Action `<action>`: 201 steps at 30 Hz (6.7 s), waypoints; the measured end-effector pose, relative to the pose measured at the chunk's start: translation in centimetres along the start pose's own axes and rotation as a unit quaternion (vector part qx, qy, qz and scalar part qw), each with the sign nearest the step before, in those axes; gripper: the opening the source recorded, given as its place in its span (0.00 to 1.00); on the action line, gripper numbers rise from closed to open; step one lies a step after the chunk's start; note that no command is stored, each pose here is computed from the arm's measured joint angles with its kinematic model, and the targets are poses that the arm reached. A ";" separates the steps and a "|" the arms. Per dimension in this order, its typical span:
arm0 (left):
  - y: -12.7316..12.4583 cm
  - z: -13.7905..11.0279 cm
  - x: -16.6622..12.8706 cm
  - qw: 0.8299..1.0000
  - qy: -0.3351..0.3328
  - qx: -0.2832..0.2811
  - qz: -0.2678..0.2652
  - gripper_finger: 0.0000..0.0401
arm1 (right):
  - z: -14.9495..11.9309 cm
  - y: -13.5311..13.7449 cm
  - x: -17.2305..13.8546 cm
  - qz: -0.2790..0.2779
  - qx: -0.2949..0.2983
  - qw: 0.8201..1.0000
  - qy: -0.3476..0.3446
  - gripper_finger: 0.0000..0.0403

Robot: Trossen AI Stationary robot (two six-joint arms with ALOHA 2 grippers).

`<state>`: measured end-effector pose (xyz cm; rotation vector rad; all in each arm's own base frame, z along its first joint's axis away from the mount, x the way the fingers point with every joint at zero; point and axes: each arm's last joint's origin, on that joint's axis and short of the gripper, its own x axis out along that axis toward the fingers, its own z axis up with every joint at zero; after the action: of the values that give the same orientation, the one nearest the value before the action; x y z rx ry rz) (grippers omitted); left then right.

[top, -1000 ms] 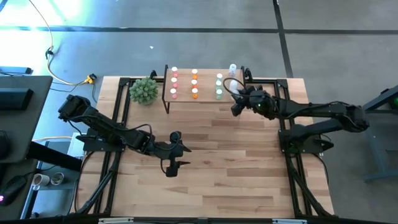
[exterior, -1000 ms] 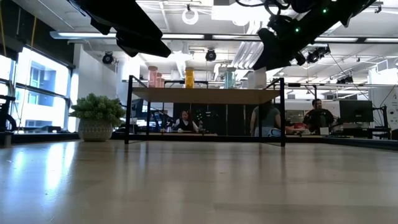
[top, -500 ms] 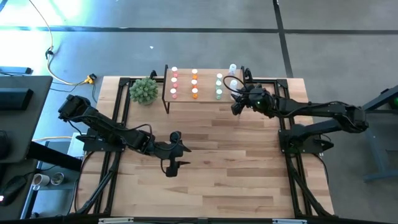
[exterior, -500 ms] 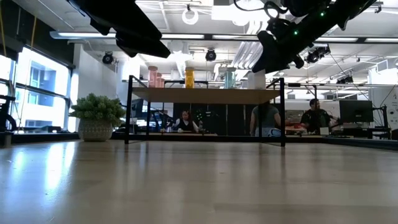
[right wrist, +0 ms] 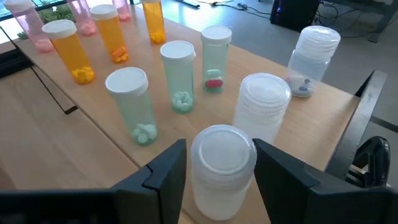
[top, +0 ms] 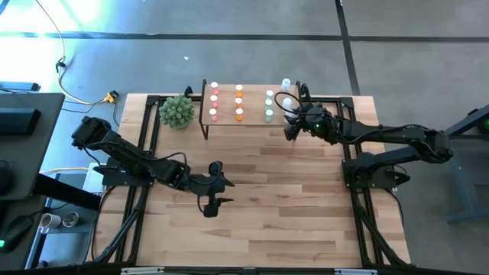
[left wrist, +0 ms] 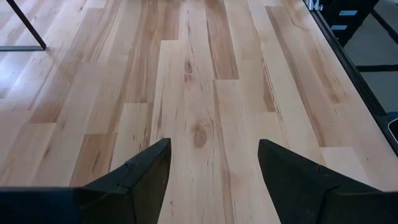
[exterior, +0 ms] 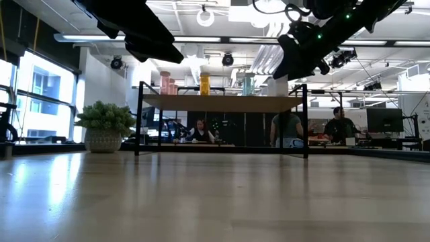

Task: Pick and place medicine bottles onto shelf by color
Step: Put the white pill bottle on the shelf aligned with the other white pill bottles, then return to Home Position

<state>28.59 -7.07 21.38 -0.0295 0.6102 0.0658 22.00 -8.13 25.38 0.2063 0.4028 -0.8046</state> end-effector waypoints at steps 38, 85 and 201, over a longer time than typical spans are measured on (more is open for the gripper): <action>0.9 -0.1 -8.0 0.995 -0.077 0.049 -0.037 0.57 | 2.8 -0.2 -10.8 0.303 -0.046 0.942 -0.137 0.46; 8.1 -11.7 -11.3 0.959 -0.283 -0.014 -0.015 0.57 | -13.7 -1.9 -10.3 0.275 -0.060 0.940 -0.192 0.46; 8.5 -13.2 -10.6 0.959 -0.283 -0.016 -0.014 0.57 | -14.5 -3.1 -9.8 0.137 -0.050 0.969 -0.200 0.46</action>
<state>11.78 0.23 16.62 -0.0483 0.0344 0.0541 9.68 0.92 16.37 0.0008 0.0302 -0.5329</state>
